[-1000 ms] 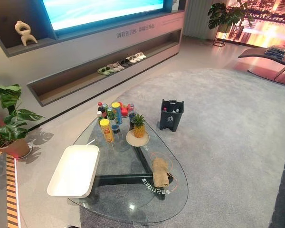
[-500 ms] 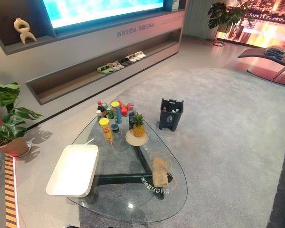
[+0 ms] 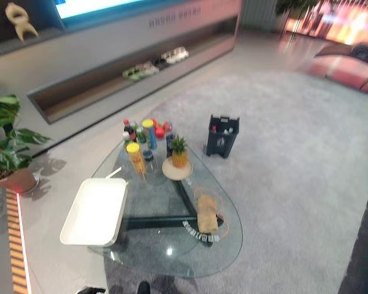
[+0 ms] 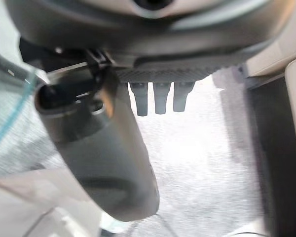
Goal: Wipe the table with a cloth and put it in the basket.
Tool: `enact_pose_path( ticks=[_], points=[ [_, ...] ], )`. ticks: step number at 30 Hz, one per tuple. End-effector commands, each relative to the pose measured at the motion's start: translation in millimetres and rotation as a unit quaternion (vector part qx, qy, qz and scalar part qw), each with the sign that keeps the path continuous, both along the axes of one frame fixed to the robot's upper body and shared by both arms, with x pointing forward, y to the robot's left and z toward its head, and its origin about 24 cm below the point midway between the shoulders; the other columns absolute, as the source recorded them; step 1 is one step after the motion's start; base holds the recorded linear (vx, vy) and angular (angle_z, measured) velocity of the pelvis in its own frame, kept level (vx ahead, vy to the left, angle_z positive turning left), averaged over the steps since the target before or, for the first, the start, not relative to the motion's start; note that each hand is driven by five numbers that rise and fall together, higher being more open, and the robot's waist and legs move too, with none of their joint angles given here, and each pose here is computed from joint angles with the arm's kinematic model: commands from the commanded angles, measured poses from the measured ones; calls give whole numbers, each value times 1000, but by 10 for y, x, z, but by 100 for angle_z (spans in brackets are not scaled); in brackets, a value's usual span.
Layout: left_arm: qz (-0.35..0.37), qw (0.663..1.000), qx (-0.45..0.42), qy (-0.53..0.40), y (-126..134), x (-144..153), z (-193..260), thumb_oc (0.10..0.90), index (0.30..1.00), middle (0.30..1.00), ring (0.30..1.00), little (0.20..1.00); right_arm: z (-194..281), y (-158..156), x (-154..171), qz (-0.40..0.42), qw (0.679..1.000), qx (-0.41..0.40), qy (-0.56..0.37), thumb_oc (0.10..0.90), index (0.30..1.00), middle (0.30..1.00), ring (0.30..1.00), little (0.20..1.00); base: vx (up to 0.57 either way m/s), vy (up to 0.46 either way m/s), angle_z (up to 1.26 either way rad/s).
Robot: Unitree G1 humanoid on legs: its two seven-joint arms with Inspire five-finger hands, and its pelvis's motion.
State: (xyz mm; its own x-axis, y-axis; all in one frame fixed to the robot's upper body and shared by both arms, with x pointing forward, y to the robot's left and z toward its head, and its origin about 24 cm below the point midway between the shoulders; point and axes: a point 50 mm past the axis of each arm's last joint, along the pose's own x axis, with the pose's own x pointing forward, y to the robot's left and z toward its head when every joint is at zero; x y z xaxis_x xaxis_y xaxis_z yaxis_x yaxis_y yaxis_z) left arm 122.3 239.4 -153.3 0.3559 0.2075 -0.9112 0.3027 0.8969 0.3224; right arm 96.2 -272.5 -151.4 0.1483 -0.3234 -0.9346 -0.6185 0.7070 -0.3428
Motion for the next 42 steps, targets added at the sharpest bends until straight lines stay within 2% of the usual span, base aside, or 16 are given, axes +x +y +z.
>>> enact_pose_path(
  ticks=[1, 9, 12, 14, 17, 21, 23, 28, 31, 39, 42],
  points=[
    [38, 993, 33, -108, 162, 661, 306, 800, 900, 900, 900, 900, 163, -86, 435, 48, 997, -55, -34, 800, 900, 900, 900, 900, -224, -6, 8],
    [97, 977, 41, -188, 367, 1093, 633, 800, 900, 900, 900, 900, 379, -200, 826, 54, 990, -99, -79, 800, 900, 900, 900, 900, -174, -41, 1],
    [141, 957, 20, -254, 413, 1346, 847, 800, 900, 900, 900, 900, 549, -257, 1092, 32, 981, -123, -145, 800, 900, 900, 900, 900, -164, -43, -2],
    [153, 951, 13, -269, 422, 1406, 903, 800, 900, 900, 900, 900, 593, -262, 1159, 26, 977, -129, -165, 800, 900, 900, 900, 900, -105, -43, 4],
    [212, 916, -26, -339, 492, 1622, 1148, 800, 900, 900, 900, 900, 815, -280, 1458, 6, 953, -154, -262, 800, 900, 900, 900, 900, -94, -63, 8],
    [243, 890, -51, -382, 524, 1741, 1304, 800, 900, 900, 900, 900, 980, -275, 1650, -12, 931, -163, -326, 800, 900, 900, 900, 900, -35, -51, 10],
    [264, 875, -66, -399, 511, 1760, 1331, 800, 900, 900, 900, 900, 1086, -280, 1752, -27, 914, -170, -368, 800, 900, 900, 900, 900, 11, -21, -2],
    [284, 865, -72, -407, 524, 1745, 1330, 800, 900, 900, 900, 900, 1217, -352, 1831, -54, 892, -174, -415, 800, 900, 900, 900, 900, 15, -7, -12],
    [288, 866, -68, -403, 551, 1698, 1298, 800, 900, 900, 900, 900, 1293, -394, 1865, -71, 872, -177, -451, 800, 900, 900, 900, 900, 38, -39, -3],
    [290, 870, -67, -393, 615, 1643, 1273, 800, 900, 900, 900, 900, 1451, -517, 1915, -92, 846, -187, -491, 800, 900, 900, 900, 900, 20, -8, 0],
    [288, 873, -70, -389, 637, 1628, 1266, 800, 900, 900, 900, 900, 1492, -604, 1900, -156, 832, -164, -506, 800, 900, 900, 900, 900, 0, 0, 0]
  ],
)
